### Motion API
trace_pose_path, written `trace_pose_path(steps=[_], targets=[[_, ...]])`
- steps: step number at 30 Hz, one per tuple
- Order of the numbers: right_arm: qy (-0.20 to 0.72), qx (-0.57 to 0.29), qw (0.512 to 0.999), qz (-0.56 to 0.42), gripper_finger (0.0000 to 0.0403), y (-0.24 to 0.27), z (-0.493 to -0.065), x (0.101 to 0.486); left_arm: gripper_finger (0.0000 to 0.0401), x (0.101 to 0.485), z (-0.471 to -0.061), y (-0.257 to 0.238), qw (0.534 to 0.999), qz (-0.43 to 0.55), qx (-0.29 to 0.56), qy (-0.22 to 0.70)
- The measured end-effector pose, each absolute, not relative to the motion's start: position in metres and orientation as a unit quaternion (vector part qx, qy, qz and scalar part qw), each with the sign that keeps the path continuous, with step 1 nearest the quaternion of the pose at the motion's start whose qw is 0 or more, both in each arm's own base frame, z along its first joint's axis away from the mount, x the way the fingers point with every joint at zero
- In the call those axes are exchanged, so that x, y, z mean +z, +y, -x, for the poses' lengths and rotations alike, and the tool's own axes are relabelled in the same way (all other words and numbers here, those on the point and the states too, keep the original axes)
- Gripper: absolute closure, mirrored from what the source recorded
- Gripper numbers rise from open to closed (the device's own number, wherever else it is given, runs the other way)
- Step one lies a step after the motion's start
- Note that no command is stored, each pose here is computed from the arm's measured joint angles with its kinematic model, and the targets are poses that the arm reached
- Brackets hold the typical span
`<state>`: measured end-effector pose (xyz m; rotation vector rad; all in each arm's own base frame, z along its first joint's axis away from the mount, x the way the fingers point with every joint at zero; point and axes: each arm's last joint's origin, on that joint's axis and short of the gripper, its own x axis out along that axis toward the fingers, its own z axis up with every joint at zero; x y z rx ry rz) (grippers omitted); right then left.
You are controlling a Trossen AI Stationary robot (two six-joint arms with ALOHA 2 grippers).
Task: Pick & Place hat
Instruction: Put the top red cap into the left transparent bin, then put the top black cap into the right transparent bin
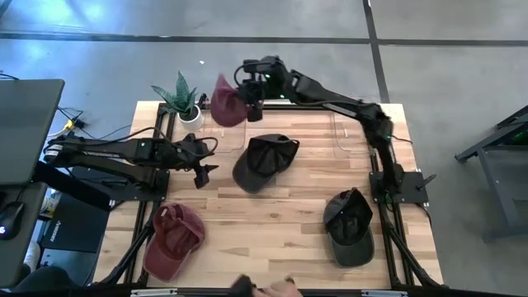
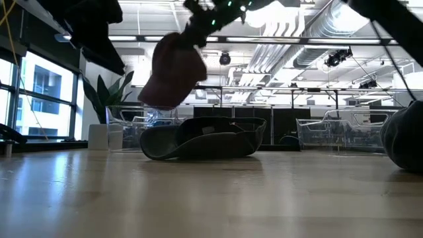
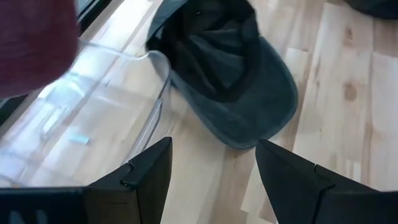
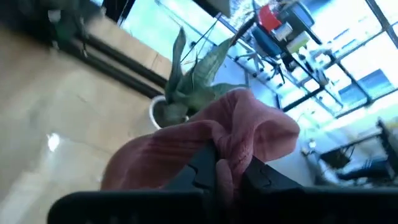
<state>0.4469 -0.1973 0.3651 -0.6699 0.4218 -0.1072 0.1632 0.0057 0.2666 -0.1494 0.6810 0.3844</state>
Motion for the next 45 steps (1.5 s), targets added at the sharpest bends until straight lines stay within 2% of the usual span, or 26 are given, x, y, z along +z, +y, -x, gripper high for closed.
trace_pose_path(steps=[9,15,18,24,34,41,45], targets=[[0.223,0.02,0.903,0.367,0.0376,-0.229,-0.476,0.31,0.0178,0.27,-0.152,0.006,0.927,0.083,0.191,0.312],[0.237,0.034,0.894,0.38,0.039,-0.233,-0.483,0.291,0.0178,0.274,-0.145,0.007,0.932,0.079,0.193,0.295],[0.236,0.031,0.893,0.383,0.0383,-0.233,-0.484,0.29,0.0178,0.275,-0.145,0.007,0.933,0.079,0.194,0.292],[0.238,-0.001,0.886,0.398,0.0339,-0.236,-0.484,0.293,0.0178,0.275,-0.145,0.007,0.932,0.074,0.204,0.291],[0.224,-0.03,0.901,0.369,0.0303,-0.248,-0.486,0.287,0.0178,0.275,-0.145,0.008,0.932,0.071,0.208,0.29],[0.193,-0.095,0.925,0.314,0.0256,-0.258,-0.482,0.3,0.0178,0.275,-0.145,0.008,0.931,0.069,0.212,0.289],[0.229,-0.168,0.91,0.301,0.024,-0.257,-0.475,0.31,0.0178,0.274,-0.144,0.008,0.929,0.068,0.213,0.294]])
